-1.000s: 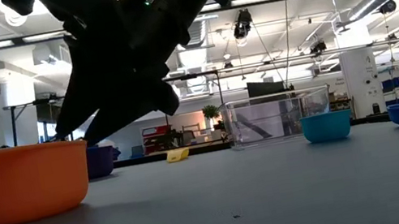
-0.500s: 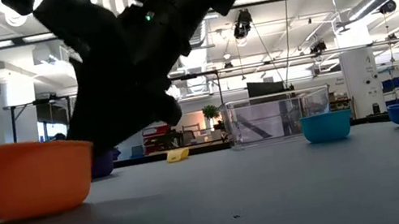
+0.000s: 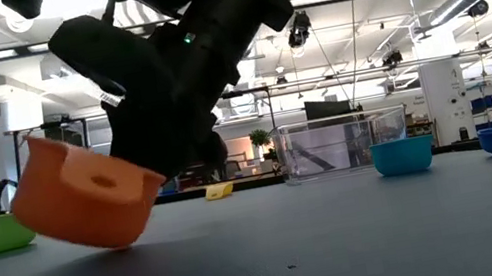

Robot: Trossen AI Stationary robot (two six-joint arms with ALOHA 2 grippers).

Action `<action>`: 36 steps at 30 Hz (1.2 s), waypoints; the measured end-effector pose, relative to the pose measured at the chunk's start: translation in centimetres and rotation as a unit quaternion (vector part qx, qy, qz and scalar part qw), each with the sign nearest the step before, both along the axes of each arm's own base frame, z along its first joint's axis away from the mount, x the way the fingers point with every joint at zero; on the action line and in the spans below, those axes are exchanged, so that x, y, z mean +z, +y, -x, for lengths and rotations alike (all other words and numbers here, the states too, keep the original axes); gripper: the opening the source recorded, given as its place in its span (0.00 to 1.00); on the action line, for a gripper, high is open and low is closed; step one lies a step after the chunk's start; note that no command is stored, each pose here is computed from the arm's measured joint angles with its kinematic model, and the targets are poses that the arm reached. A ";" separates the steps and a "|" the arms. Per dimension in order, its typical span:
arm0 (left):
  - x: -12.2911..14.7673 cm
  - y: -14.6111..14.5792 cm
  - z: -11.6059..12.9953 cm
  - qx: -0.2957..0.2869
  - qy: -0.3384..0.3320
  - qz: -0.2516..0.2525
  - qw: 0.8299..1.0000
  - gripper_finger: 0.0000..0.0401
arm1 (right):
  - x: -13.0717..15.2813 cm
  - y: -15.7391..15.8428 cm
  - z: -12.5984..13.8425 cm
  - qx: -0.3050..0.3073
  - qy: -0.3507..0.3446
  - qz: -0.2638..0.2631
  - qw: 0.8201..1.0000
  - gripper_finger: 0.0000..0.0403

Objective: Nest measuring cups in basket
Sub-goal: Stack the orange measuring cup on top of the violet measuring cup

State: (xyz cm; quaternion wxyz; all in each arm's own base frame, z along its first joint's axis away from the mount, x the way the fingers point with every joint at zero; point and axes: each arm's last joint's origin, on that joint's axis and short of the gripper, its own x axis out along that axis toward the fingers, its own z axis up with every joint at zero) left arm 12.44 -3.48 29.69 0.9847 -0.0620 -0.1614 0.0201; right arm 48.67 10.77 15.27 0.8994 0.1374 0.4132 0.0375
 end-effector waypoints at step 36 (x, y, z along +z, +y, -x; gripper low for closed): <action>0.2 0.0 0.1 -0.004 -0.009 0.014 1.000 0.00 | 10.6 -19.8 -2.1 0.027 -0.146 0.277 0.949 0.02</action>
